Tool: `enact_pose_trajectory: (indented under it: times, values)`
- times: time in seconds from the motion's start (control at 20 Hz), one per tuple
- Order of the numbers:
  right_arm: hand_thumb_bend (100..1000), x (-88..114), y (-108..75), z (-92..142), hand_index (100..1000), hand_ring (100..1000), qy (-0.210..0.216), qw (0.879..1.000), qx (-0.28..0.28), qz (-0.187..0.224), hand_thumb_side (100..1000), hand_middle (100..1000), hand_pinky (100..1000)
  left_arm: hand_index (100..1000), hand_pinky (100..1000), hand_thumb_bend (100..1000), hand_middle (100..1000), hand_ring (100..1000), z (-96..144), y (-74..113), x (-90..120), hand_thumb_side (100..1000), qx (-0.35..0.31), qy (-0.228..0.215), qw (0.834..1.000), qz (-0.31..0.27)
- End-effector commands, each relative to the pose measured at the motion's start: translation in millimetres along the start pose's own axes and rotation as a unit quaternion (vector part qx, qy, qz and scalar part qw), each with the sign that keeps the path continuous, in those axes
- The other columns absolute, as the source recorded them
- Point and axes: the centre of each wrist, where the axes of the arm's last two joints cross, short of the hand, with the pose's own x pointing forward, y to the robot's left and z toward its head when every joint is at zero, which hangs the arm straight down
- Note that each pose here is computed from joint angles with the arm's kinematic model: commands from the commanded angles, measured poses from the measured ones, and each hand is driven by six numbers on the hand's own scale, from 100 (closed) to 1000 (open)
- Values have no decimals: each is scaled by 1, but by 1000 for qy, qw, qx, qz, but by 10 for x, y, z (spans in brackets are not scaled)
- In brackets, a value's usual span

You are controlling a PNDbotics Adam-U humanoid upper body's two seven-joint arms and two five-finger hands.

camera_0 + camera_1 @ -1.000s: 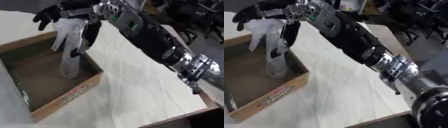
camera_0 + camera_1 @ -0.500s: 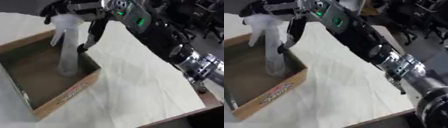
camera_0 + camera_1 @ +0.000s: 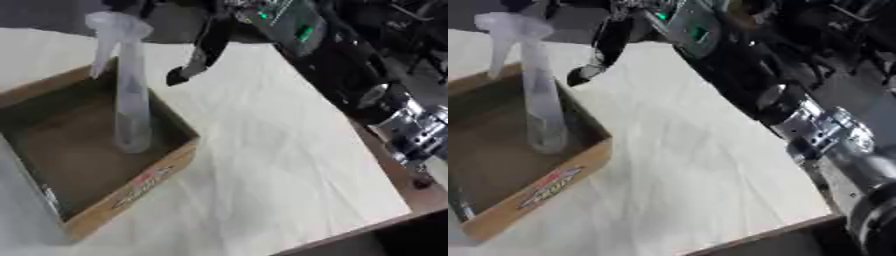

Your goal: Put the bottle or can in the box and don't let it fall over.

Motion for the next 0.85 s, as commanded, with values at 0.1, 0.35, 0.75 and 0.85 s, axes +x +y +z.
enact_pose_trajectory:
  times: [0.1,0.35,0.75,0.85]
  values:
    - [384,-67,-242,385,916,983,40,995,-93,-18,232,941,839,813,657,109,668,416,14,49,80,743,6,-7,1000,-19]
    - [254,-47,-276,749,890,965,65,980,-171,-75,235,915,844,813,656,107,668,412,74,61,55,744,17,1,1000,-20]
    - [100,152,-71,999,892,959,36,949,-260,-175,283,920,857,813,656,100,668,411,146,84,32,741,28,3,999,-26]
    - [100,234,35,1021,894,961,25,943,-275,-187,249,924,860,813,655,100,668,410,166,90,26,741,32,4,999,-27]
